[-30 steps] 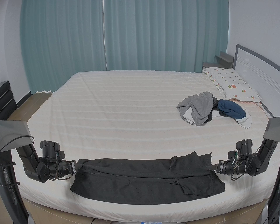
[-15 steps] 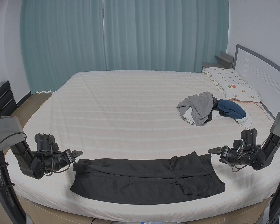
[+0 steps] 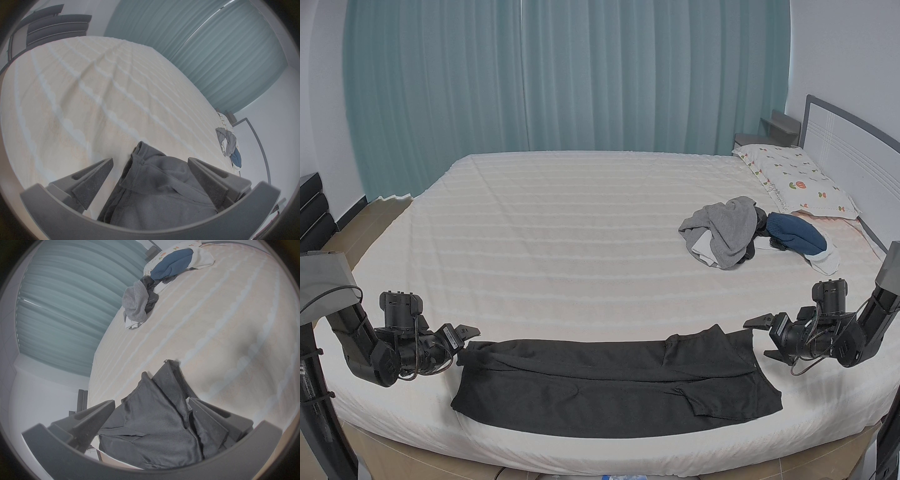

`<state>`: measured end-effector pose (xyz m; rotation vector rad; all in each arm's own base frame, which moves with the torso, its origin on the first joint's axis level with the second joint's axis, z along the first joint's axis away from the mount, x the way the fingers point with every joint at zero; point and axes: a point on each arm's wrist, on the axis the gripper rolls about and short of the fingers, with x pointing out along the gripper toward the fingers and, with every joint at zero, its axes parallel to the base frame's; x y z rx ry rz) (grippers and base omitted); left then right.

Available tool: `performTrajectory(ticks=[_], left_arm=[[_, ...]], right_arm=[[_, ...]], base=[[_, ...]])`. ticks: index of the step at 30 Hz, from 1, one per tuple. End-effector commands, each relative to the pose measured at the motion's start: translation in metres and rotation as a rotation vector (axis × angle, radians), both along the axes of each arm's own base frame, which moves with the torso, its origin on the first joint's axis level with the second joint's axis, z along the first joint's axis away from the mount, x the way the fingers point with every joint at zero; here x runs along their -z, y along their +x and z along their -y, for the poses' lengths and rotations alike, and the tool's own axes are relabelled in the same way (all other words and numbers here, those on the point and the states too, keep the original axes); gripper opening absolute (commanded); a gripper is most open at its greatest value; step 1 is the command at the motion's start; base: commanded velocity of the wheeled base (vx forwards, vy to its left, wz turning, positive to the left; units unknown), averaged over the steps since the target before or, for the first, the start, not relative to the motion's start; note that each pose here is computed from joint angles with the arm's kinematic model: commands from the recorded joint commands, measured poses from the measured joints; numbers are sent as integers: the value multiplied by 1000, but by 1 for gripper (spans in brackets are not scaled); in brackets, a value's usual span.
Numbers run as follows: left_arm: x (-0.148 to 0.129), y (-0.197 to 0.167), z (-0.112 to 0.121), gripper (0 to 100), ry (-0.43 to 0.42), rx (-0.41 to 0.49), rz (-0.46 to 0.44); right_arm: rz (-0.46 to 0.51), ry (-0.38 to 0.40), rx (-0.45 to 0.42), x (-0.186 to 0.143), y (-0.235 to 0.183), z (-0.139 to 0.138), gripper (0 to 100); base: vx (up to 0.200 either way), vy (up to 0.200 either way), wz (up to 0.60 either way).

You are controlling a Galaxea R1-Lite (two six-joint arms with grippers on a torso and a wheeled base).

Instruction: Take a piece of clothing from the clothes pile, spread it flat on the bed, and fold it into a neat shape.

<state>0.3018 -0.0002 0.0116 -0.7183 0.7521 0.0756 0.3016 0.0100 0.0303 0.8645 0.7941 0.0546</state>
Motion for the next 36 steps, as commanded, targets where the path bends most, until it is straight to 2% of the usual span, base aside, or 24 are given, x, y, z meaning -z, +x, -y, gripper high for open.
performTrajectory(ticks=[1,7,8,12,17,22,24,28,36], left_arm=[[5,-5,3,100,-14,-13,-41],[9,-5,4,100,-46,-38,-71],[10,-5,4,0,-46,-38,-73],[14,-3,4,0,-46,-44,-81],[12,-6,3,0,-43,-49,-70],[-2,-6,2,0,-22,-85,-19],[-4,-5,3,0,-20,-91,-3],[-6,-2,2,0,-25,-95,35],[-7,-2,2,0,-37,-105,46]], right_arm=[[28,-3,-3,-15,-6,-3,100],[-20,-30,3,-14,-13,-18,100],[-24,-30,2,-14,-14,-19,100],[-60,-2,-16,-13,-29,-34,100],[-86,-3,-58,-12,-45,-46,100],[-118,6,-48,-8,-46,-52,100],[-135,31,-31,-7,-44,-53,100],[-159,31,-35,-1,-43,-58,100],[-202,13,-23,17,-36,-60,100]], base=[[0,0,0],[0,0,0],[0,0,0],[0,0,0],[0,0,0],[0,0,0],[0,0,0],[0,0,0],[0,0,0]])
